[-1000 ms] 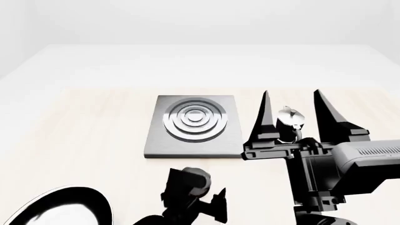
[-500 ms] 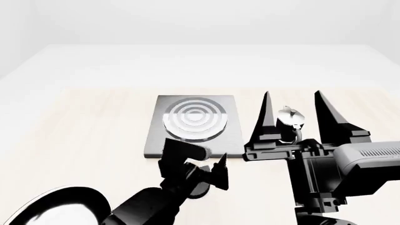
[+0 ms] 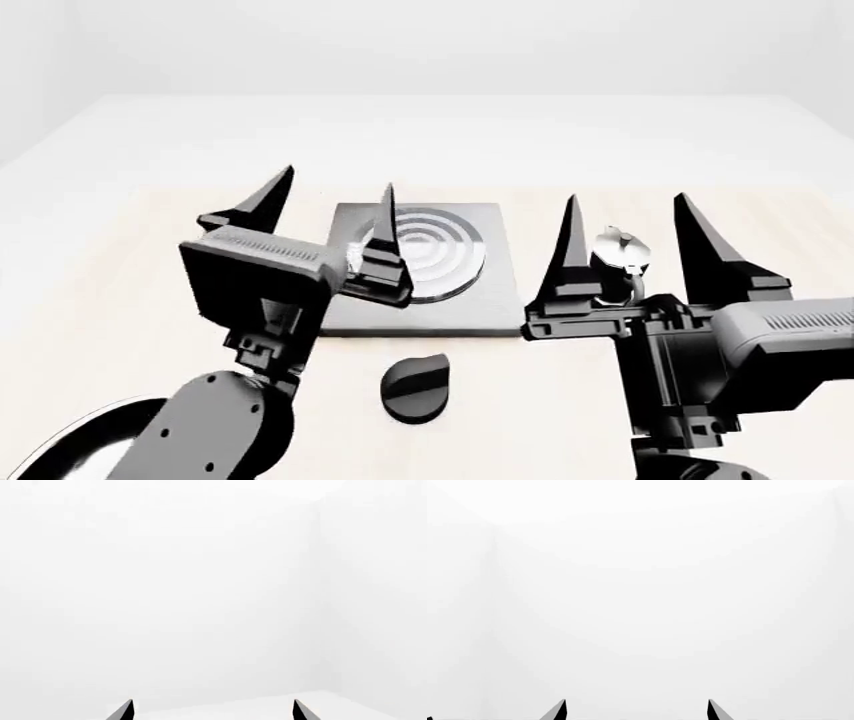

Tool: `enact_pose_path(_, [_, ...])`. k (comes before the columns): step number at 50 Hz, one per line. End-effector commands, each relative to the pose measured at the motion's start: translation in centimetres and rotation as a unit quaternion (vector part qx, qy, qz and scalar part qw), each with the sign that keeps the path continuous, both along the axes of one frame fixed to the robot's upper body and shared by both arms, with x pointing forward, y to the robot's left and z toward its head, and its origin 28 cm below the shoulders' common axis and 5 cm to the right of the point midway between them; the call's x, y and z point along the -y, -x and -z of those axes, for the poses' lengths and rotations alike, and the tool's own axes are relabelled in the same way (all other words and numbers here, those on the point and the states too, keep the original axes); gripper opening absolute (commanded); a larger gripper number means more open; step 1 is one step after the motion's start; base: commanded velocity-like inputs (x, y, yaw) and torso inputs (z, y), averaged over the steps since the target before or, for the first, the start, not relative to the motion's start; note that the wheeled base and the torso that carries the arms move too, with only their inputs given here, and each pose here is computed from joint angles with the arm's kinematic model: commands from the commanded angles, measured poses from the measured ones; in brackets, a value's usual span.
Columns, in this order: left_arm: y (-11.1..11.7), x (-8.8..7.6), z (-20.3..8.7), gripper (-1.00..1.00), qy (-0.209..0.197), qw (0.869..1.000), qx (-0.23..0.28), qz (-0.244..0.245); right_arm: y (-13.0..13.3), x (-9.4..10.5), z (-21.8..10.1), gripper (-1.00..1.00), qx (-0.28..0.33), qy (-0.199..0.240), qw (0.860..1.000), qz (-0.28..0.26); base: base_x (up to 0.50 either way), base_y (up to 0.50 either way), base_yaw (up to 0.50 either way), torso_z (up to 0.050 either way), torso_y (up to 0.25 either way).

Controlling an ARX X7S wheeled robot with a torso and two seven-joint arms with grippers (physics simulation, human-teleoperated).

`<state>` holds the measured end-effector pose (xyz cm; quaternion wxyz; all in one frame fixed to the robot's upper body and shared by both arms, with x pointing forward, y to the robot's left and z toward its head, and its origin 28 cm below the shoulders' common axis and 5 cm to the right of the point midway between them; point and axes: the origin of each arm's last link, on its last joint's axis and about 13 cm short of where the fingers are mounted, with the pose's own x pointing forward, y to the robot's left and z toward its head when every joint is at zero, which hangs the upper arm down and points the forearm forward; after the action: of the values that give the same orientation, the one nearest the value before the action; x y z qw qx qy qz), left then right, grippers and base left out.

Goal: Turn on the stove and put the moka pot on it.

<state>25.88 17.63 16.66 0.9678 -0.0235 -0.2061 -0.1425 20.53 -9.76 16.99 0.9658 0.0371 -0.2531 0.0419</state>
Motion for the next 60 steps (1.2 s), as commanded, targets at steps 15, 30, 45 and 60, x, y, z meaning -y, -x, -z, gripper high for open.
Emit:
enact_pose_path(15, [4.5,-3.1,-3.2,1.0,-0.026,0.981,0.167,-0.093,-2.6,2.0,1.9,1.0,-0.039,0.03,0.998,0.049,0.0,0.0,0.0,0.0,0.0])
enact_pose_path(30, [6.0,-3.7,-3.4,1.0,-0.025,0.978,0.185,-0.096,-3.7,4.2,4.6,1.0,-0.085,0.06,0.991,0.088,0.0,0.0,0.0,0.0,0.0])
enact_pose_path(45, [6.7,-4.1,-3.9,1.0,-0.024,0.976,0.189,-0.107,-3.7,5.5,7.3,1.0,-0.125,0.075,0.983,0.11,0.0,0.0,0.0,0.0,0.0])
enact_pose_path(60, [6.9,-4.3,-3.8,1.0,-0.023,0.976,0.187,-0.111,-4.1,6.0,9.3,1.0,-0.15,0.078,0.979,0.114,0.0,0.0,0.0,0.0,0.0])
